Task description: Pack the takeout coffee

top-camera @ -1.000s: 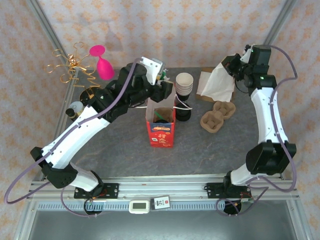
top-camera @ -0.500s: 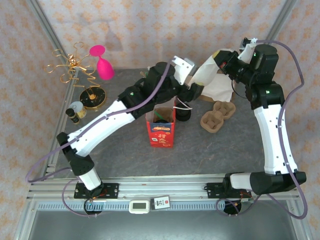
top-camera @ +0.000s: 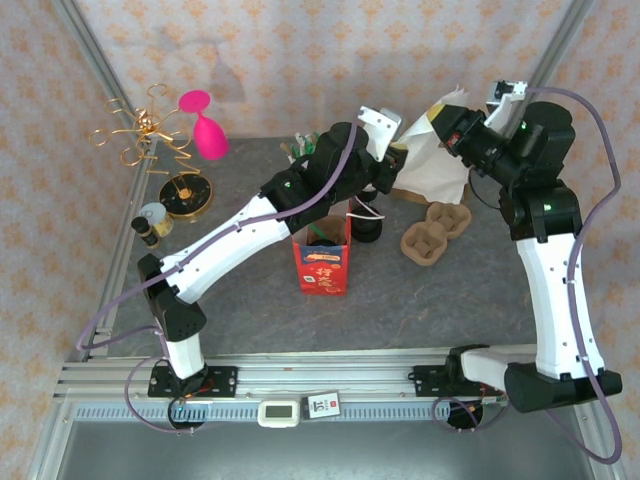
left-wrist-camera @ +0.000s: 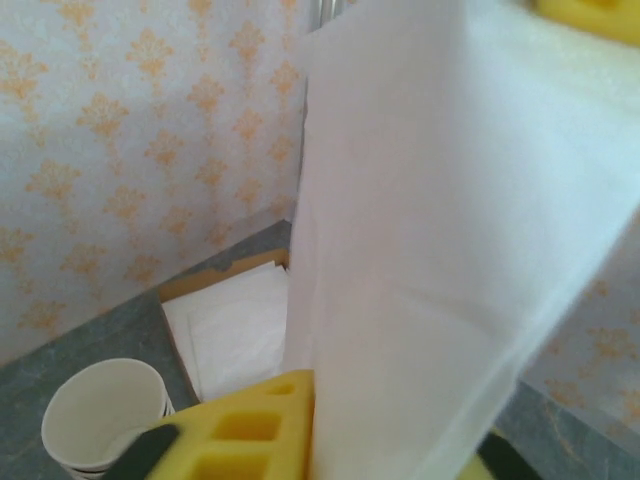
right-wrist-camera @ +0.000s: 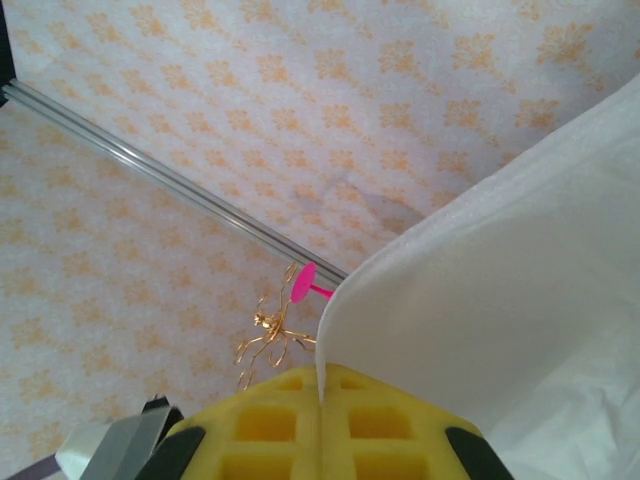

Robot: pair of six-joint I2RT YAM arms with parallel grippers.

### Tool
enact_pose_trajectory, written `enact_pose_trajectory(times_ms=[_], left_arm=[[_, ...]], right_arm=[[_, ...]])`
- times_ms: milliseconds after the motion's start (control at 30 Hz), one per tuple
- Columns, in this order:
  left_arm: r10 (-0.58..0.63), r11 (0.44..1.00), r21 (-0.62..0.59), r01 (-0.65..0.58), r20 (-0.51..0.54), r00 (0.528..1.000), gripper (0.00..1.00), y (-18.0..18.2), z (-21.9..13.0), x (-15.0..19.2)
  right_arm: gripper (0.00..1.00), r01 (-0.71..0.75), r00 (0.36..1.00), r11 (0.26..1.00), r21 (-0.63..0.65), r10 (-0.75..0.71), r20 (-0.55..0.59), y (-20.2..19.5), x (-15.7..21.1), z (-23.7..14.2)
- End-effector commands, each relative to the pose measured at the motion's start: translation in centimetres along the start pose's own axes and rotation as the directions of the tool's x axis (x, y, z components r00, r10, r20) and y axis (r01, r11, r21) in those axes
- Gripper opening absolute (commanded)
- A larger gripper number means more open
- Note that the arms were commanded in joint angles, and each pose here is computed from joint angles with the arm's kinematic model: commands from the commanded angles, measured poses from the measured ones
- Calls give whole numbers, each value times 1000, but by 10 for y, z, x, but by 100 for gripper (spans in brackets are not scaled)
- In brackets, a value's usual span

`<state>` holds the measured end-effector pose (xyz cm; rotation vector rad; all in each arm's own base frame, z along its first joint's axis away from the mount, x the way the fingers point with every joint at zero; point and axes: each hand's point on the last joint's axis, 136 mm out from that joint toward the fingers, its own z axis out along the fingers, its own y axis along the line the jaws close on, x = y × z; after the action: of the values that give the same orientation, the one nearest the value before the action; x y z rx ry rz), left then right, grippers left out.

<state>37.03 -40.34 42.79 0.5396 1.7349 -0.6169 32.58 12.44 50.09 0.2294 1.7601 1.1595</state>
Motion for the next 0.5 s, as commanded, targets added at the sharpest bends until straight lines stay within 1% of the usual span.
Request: enact_pose_trajectory(times_ms=[0,67,100,233,267,300,367,467], left_arm=[[-38,999,-2,38,85,996,7,-1,-6,-28],[-44,999,-24,46,95,994,0,3,-10,-35],[-46,998,-43,51,105,993,0,7,-14,-42],[-25,996,-81,35,117,993,0,23,-34,-64],[-13,996,-86,24,118,993,0,28,-40,-69],[1,996,-91,10,117,993,0,33,-46,-72],[25,995,-100,-14,115,993,0,43,-58,-77],[75,990,-124,-63,88,993,0,59,-77,-79]], right_arm=[[0,39,999,997,-65,-38,28,18,-2,-10],[0,49,999,996,-72,-48,19,19,1,-11],[5,60,998,995,-84,-59,15,21,3,-13],[18,110,994,984,-142,-112,-8,28,16,-21],[24,131,991,978,-160,-135,-15,31,21,-25],[30,161,986,971,-178,-167,-22,33,27,-29],[38,222,971,952,-210,-235,-36,36,39,-37],[50,326,942,923,-204,-335,-9,39,44,-49]])
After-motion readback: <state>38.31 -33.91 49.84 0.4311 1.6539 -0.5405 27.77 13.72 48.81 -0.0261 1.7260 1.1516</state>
